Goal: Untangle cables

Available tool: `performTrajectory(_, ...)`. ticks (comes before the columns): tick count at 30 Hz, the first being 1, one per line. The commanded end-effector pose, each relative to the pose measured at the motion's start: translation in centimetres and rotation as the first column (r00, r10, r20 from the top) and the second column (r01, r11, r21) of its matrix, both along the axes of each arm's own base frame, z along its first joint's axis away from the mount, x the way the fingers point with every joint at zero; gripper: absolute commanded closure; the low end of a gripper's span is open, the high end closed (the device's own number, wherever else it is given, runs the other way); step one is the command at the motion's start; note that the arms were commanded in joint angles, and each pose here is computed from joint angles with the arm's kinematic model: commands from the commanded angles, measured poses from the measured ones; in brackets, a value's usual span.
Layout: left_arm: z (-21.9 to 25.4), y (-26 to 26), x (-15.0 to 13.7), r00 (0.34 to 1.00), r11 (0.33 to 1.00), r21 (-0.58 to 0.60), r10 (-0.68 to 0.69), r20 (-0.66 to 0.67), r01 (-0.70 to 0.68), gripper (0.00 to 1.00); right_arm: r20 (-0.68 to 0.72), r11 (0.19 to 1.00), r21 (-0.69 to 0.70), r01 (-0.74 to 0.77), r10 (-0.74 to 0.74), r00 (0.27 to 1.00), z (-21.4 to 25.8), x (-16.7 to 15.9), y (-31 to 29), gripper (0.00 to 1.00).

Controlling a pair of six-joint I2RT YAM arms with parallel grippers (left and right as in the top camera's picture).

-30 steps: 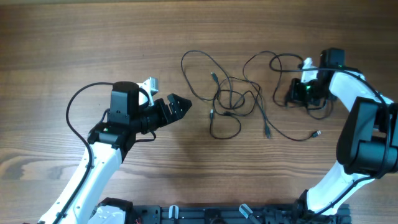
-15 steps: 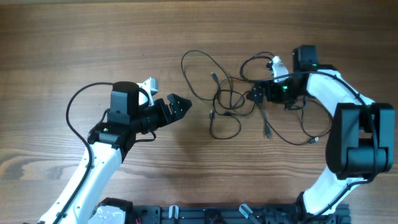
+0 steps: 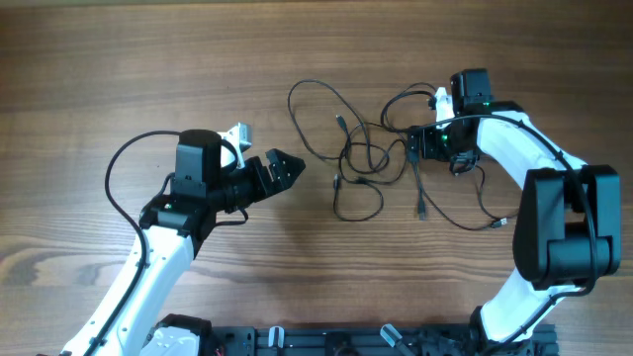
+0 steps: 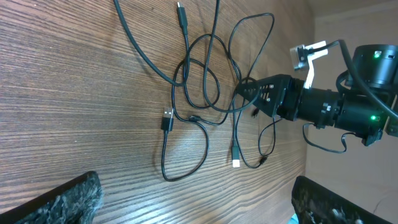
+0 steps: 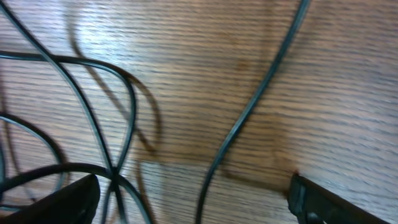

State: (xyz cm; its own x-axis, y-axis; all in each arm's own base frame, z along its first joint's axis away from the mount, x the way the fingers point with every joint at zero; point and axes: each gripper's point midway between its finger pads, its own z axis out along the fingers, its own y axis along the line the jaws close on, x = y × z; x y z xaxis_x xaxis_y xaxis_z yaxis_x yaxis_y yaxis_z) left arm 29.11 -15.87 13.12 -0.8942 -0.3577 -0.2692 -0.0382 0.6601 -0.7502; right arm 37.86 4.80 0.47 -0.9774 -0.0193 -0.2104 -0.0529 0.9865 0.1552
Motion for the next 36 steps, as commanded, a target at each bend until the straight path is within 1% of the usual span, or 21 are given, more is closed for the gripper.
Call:
performTrajectory(1, 0.1, 0.1, 0.3, 1.000, 1.000, 0.016, -0.004, 0.019, 0.004, 0.00, -0.020, 0.995, -0.090, 0.030, -0.032, 0.999, -0.3, -0.6, -1.8, 0.06)
performTrajectory(4, 0.1, 0.1, 0.3, 1.000, 1.000, 0.016, -0.004, 0.019, 0.004, 0.00, -0.023, 0.991, -0.131, 0.035, -0.039, 0.999, -0.4, -0.7, -2.5, 0.07)
performTrajectory(9, 0.1, 0.1, 0.3, 1.000, 1.000, 0.016, -0.004, 0.019, 0.004, 0.00, -0.022, 0.990, -0.129, 0.053, -0.056, 0.998, -0.4, -0.7, -2.6, 0.07)
performTrajectory(12, 0.1, 0.1, 0.3, 1.000, 1.000, 0.016, -0.004, 0.019, 0.004, 0.00, -0.028, 0.975, -0.171, 0.138, -0.145, 0.989, -0.5, -1.0, -3.6, 0.09)
performTrajectory(16, 0.1, 0.1, 0.3, 1.000, 1.000, 0.016, -0.004, 0.019, 0.004, 0.00, -0.052, 0.934, -0.258, 0.249, -0.271, 0.961, -0.2, -2.1, -5.3, 0.02)
performTrajectory(22, 0.1, 0.1, 0.3, 1.000, 1.000, 0.016, -0.004, 0.019, 0.004, 0.00, -0.052, 0.901, -0.247, 0.357, -0.380, 0.924, 1.5, -1.8, -5.3, 0.00)
performTrajectory(24, 0.1, 0.1, 0.3, 1.000, 1.000, 0.016, -0.004, 0.019, 0.004, 0.00, -0.039, 0.878, -0.234, 0.418, -0.438, 0.898, 2.2, -1.7, -5.4, 0.01)
performTrajectory(26, 0.1, 0.1, 0.3, 1.000, 1.000, 0.016, -0.004, 0.019, 0.004, 0.00, -0.034, 0.834, -0.239, 0.498, -0.520, 0.854, 2.4, -2.0, -5.6, 0.00)
performTrajectory(28, 0.1, 0.1, 0.3, 1.000, 1.000, 0.016, -0.004, 0.019, 0.004, 0.00, -0.043, 0.782, -0.262, 0.566, -0.595, 0.802, 2.4, -2.9, -6.1, 0.00)
performTrajectory(32, 0.1, 0.1, 0.3, 1.000, 1.000, 0.016, -0.004, 0.019, 0.004, 0.00, -0.050, 0.689, -0.324, 0.648, -0.696, 0.716, 2.5, -4.8, -6.9, 0.00)
performTrajectory(33, 0.1, 0.1, 0.3, 1.000, 1.000, 0.016, -0.004, 0.019, 0.004, 0.00, -0.046, 0.673, -0.333, 0.660, -0.711, 0.702, 2.5, -4.9, -7.1, 0.00)
performTrajectory(36, 0.1, 0.1, 0.3, 1.000, 1.000, 0.016, -0.004, 0.019, 0.004, 0.00, -0.025, 0.674, -0.320, 0.666, -0.709, 0.705, 2.2, -4.4, -7.2, 0.00)
